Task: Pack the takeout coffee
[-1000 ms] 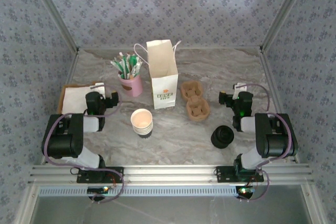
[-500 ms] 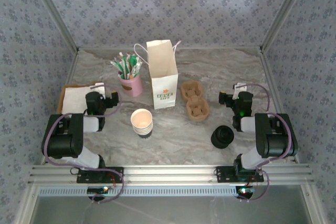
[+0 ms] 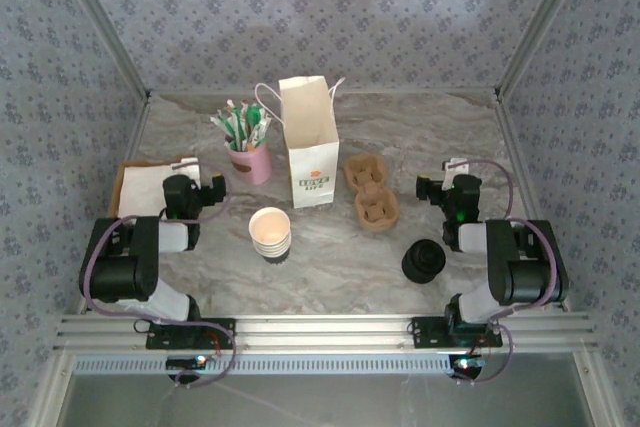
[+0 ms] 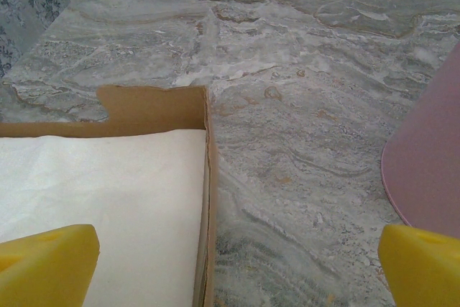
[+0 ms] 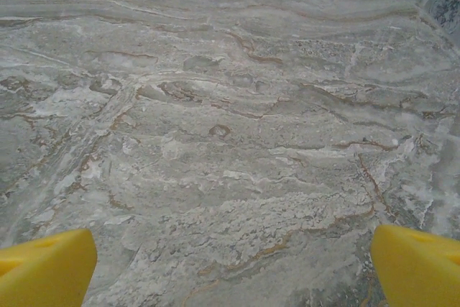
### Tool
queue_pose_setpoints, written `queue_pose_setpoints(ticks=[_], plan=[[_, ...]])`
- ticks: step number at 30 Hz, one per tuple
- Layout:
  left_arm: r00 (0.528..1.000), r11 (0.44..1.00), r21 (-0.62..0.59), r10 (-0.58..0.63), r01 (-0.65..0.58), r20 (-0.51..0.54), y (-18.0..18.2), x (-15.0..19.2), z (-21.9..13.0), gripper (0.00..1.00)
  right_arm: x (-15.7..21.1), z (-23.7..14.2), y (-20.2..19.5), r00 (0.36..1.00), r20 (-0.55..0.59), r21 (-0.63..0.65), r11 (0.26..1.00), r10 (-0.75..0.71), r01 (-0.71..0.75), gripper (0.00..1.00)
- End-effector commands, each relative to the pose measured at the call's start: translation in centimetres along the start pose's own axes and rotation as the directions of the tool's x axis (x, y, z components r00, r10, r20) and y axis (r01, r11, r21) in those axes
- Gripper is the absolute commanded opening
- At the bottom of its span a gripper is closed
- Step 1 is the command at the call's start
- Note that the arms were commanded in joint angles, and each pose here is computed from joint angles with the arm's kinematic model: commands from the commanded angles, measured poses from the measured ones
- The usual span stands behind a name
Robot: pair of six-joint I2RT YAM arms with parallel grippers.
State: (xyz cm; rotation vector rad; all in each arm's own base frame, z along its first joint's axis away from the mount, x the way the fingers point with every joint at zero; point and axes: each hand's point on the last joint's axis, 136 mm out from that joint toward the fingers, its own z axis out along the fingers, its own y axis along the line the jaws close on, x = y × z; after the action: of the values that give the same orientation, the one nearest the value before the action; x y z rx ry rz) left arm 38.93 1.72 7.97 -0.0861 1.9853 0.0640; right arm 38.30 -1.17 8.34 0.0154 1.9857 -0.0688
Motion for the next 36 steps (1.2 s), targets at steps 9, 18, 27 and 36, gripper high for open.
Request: queue_pose_setpoints(ticks=[9, 18, 27, 36], plan=[[0.999, 1.000, 0.029, 0.000, -0.001, 0.032, -0.5, -1.5, 0.2, 0.99, -5.5, -4.3, 1.3, 0.995, 0.082, -0.007, 0.998, -0.057, 0.058, 1.00], [0.984, 0.995, 0.032, 0.090, -0.096, 0.155, -2.8, -9.1, -6.5, 0.99, -10.3, -10.6, 0.5, 0.978, 0.068, -0.008, 0.980, 0.198, -0.198, 1.00], [0.953, 0.968, 0.138, -0.233, 0.209, 0.192, -2.8, -14.2, -15.8, 1.00, -13.5, -18.4, 3.2, 0.958, -0.036, -0.201, 0.937, 0.286, -0.287, 1.00], [0.807, 0.744, 0.334, -0.581, 0.578, -0.103, -5.2, -12.0, -24.2, 1.00, -11.5, -23.2, 5.6, 0.861, -0.271, -0.299, 0.812, 0.431, -0.501, 1.00]])
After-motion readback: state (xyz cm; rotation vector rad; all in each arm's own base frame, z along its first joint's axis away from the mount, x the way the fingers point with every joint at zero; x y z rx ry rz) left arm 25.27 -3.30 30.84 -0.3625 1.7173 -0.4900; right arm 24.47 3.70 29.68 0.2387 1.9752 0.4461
